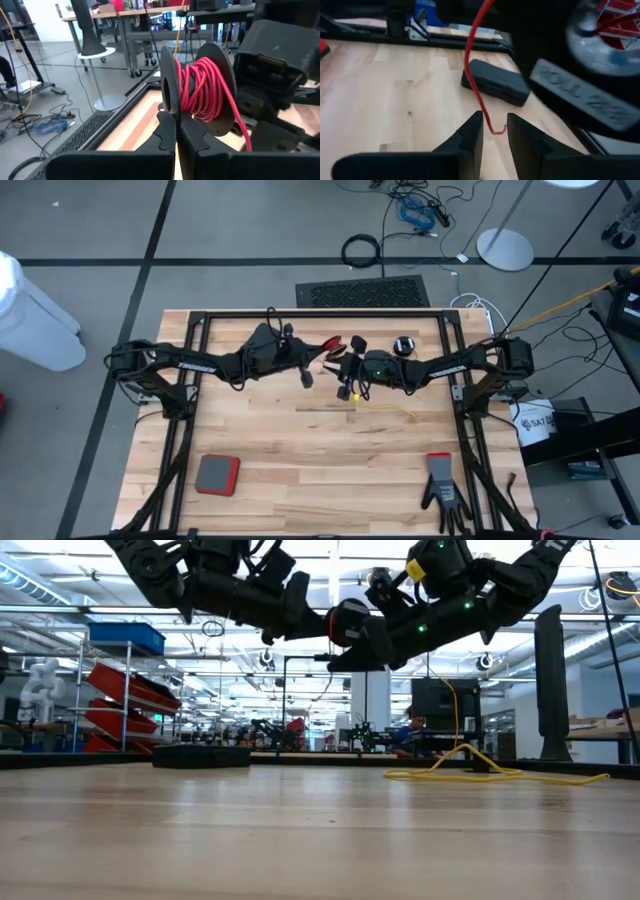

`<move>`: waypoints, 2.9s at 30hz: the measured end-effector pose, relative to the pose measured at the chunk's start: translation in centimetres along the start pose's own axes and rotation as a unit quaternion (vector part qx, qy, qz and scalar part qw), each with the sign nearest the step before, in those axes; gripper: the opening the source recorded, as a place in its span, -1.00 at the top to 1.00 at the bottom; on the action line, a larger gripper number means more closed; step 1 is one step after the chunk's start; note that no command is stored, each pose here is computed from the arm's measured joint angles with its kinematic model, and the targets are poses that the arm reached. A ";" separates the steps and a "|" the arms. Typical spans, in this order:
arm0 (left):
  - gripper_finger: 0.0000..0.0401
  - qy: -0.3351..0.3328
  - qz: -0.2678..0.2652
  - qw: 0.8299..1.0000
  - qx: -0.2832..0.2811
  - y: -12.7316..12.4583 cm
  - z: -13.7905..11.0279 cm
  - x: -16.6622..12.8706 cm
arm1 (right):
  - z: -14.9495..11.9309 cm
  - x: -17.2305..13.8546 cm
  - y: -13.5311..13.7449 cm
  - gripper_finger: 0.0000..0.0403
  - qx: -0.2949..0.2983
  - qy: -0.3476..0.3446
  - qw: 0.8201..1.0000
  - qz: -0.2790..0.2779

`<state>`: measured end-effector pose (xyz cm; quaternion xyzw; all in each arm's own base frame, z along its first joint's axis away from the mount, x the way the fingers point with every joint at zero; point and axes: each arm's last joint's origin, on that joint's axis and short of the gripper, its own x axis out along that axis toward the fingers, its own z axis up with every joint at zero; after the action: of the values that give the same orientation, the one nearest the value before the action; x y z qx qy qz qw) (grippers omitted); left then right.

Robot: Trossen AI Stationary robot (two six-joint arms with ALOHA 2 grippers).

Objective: Coil cords
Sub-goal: Uncoil the red wire from the spool

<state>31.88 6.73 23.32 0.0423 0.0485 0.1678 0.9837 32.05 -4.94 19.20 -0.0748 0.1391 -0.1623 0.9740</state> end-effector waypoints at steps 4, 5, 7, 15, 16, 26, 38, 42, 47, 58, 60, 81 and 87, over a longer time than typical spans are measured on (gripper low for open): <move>1.00 0.004 0.004 1.000 0.003 0.0 0.0 0.0 | 0.1 0.0 0.0 0.63 0.001 -0.007 1.000 0.001; 1.00 0.005 0.004 1.000 0.003 -0.1 0.0 0.0 | 0.1 0.0 0.0 0.65 0.002 -0.007 1.000 0.001; 1.00 0.005 0.005 1.000 0.003 -0.1 0.0 0.0 | 0.2 0.0 0.1 0.69 0.004 -0.008 1.000 0.001; 1.00 0.022 0.029 0.999 0.022 0.0 -0.3 0.0 | 0.6 -0.2 0.9 0.98 0.003 -0.029 1.000 0.010; 1.00 0.031 0.035 0.998 0.029 0.0 -0.5 0.0 | 0.7 -0.3 1.1 0.98 0.003 -0.033 0.999 0.014; 1.00 0.115 0.081 0.987 0.079 0.2 -2.0 -0.3 | 1.7 -1.7 3.2 1.00 -0.039 -0.025 0.996 -0.078; 1.00 0.067 0.086 0.992 0.070 0.3 -0.6 -0.5 | 0.2 -3.8 1.4 1.00 0.034 0.129 0.989 -0.060; 1.00 0.054 0.103 0.990 0.075 0.8 -0.3 -0.4 | 0.5 -3.5 2.5 1.00 0.048 0.106 0.992 0.046; 1.00 0.087 0.139 0.982 0.095 1.7 -1.0 -0.3 | 2.0 -3.9 4.3 1.00 0.029 0.027 0.989 0.140; 1.00 0.091 0.138 0.982 0.093 1.7 -1.1 -0.3 | 1.4 -4.3 4.9 0.96 0.019 0.067 0.984 0.162; 1.00 0.091 0.138 0.982 0.093 1.7 -1.1 -0.3 | 1.0 -4.4 5.0 0.91 0.018 0.088 0.983 0.163; 1.00 0.074 0.085 0.991 0.067 0.4 -0.9 -0.4 | 4.0 -9.5 1.6 0.44 -0.028 0.094 0.995 0.002; 1.00 0.042 0.049 0.997 0.034 -0.4 -0.3 -0.4 | 4.4 -8.5 1.6 0.44 -0.060 0.060 0.995 -0.047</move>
<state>31.63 6.21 22.98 0.0705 0.0936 0.2162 0.9693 26.06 -0.15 25.21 -0.1298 0.2027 -0.2033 0.9491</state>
